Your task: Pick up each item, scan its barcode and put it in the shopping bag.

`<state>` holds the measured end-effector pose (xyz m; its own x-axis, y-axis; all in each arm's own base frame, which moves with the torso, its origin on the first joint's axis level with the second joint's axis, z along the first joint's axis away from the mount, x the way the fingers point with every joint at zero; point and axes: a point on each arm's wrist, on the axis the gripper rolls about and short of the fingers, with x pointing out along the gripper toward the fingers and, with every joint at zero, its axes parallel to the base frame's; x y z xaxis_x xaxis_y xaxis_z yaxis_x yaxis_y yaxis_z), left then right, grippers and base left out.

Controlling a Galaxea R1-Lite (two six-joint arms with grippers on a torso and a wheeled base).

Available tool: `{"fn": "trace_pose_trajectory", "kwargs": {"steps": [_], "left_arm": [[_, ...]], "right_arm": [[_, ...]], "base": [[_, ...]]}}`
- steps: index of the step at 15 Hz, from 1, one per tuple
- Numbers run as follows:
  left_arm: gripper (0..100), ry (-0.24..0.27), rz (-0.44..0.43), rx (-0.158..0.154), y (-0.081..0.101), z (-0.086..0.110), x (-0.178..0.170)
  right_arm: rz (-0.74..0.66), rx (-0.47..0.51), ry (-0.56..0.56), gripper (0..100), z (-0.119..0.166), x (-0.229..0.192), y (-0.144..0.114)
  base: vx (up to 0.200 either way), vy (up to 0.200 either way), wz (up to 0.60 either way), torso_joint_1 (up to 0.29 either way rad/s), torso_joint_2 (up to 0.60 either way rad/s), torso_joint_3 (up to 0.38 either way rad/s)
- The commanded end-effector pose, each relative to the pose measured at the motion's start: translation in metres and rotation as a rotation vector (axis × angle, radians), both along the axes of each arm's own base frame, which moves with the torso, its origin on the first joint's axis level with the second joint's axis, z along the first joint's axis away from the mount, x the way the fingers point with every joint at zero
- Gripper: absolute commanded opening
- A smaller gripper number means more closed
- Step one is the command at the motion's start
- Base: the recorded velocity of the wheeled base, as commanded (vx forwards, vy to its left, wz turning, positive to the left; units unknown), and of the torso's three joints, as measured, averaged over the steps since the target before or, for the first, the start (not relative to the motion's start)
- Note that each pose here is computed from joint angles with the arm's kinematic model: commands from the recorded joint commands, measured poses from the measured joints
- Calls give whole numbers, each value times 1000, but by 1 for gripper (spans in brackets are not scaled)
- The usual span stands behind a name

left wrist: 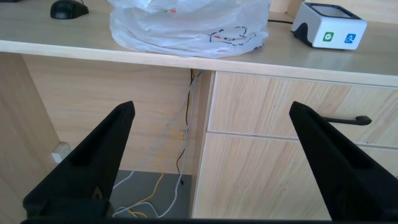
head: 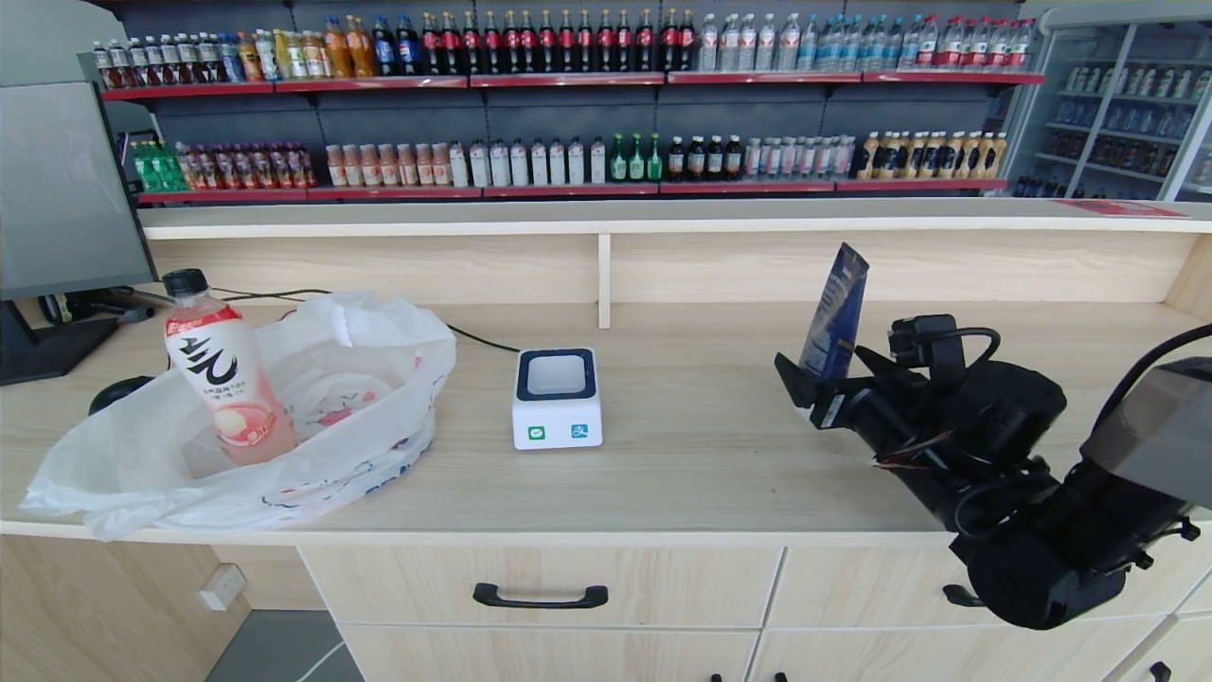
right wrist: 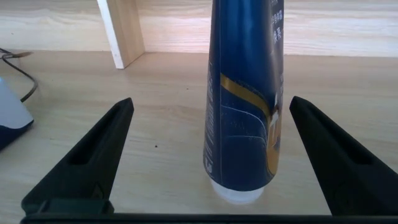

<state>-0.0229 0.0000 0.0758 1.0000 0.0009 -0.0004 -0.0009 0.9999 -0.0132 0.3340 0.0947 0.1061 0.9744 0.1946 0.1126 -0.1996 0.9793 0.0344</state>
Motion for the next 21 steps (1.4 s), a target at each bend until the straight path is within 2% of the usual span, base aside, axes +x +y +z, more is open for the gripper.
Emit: {"fn": "trace_pose_trajectory", "kwargs": {"steps": [1,4,7,15,19,20,21], "left_arm": [[100,0,1,1,0,0,0],[100,0,1,-1,0,0,0],[100,0,1,-1,0,0,0],[100,0,1,1,0,0,0],[100,0,1,1,0,0,0],[100,0,1,1,0,0,0],[100,0,1,1,0,0,0]], "right_arm": [[-9,-1,1,100,-4,6,-1],[-23,2,-22,100,-4,18,-1],[-70,0,-36,100,-5,29,-13],[-72,-32,-1,100,-21,34,-11],[-74,-29,-17,100,-18,36,-11],[-72,-26,-15,0,-19,37,-11],[-72,-26,-15,0,-19,37,-11]], "base": [[0,0,0,0,0,0],[0,0,0,0,0,0],[0,0,0,0,0,0],[0,0,0,0,0,0],[0,0,0,0,0,0],[0,0,0,0,0,0],[0,0,0,0,0,0]]}}
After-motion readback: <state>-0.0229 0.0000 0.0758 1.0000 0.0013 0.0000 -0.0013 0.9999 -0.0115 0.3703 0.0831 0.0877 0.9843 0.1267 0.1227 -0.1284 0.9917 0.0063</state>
